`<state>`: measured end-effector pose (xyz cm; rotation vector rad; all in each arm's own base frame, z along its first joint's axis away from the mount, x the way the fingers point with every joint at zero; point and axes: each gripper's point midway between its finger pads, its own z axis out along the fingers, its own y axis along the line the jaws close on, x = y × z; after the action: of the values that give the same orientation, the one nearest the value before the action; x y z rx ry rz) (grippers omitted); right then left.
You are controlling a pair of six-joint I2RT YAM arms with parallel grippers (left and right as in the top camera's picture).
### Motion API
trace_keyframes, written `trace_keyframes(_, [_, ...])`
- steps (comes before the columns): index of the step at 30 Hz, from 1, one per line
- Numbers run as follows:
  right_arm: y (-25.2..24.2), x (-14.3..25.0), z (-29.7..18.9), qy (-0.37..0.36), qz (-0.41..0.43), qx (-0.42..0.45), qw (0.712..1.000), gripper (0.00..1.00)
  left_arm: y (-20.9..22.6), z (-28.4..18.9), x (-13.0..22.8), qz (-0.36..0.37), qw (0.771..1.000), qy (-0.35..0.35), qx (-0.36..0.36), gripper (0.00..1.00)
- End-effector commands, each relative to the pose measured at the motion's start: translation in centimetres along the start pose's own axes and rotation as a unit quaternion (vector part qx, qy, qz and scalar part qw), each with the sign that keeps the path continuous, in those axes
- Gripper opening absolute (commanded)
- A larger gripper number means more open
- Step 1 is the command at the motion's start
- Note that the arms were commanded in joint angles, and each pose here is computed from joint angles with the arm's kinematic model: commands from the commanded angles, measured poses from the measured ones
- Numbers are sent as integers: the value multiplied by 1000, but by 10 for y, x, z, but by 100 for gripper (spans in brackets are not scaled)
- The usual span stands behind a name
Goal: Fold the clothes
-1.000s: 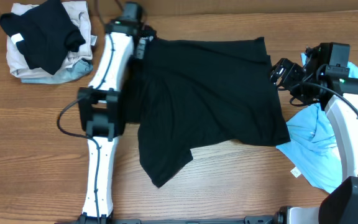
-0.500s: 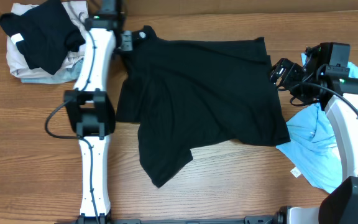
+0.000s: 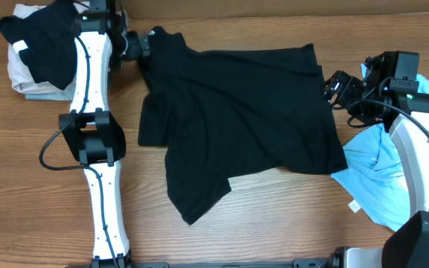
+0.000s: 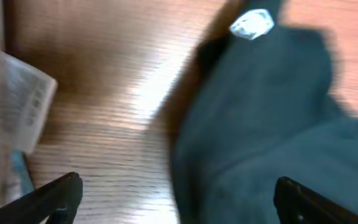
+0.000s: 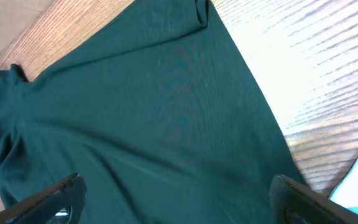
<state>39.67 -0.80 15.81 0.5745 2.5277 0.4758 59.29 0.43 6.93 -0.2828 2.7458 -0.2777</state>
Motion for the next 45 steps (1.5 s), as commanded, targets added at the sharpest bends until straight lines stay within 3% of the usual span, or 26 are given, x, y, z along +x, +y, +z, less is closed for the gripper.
trace_keyframes(1, [5,-3,-4,-3,-7,-9,1000,95,-41,-83,-31,52,994,-79,46,100])
trace_keyframes(5, [13,-6,-44,-21,-14,-18,1000,94,-68,-199,-36,71,982,-160,70,100])
trace_keyframes(9, [28,7,-96,-55,-25,-34,998,93,-80,-281,-23,82,971,-210,78,100])
trace_keyframes(11, [26,36,-127,-43,-21,-26,999,86,-77,-316,15,87,977,-185,69,100])
trace_keyframes(13, [16,50,-136,-34,-14,2,999,85,-77,-324,29,104,978,-171,66,100])
trace_keyframes(16, [4,57,-137,-26,-8,33,999,85,-79,-323,35,103,980,-155,73,100])
trace_keyframes(19, [-4,63,-127,-14,-3,43,999,86,-80,-300,53,100,988,-97,66,100])
trace_keyframes(23, [-12,66,-107,2,1,48,999,90,-45,-251,99,76,996,29,-23,97])
trace_keyframes(28, [-20,66,-81,26,8,56,998,91,-2,-208,153,41,983,143,-110,94])
trace_keyframes(35, [-25,65,-55,58,17,57,997,92,18,-134,187,22,974,190,-119,87])
trace_keyframes(36, [-28,65,-47,66,18,60,996,93,24,-103,194,28,976,180,-120,77])
trace_keyframes(37, [-28,65,-45,68,18,61,996,93,26,-95,195,30,976,176,-121,72])
trace_keyframes(38, [-30,65,-42,72,20,62,995,93,27,-82,198,31,977,171,-120,60])
trace_keyframes(41, [-33,64,-31,82,23,66,994,93,29,-43,211,33,983,148,-102,11])
trace_keyframes(42, [-34,64,-30,83,23,66,994,93,27,-37,213,32,985,143,-92,4])
trace_keyframes(45, [-34,64,-28,84,23,67,994,93,19,-16,218,32,990,125,-53,4])
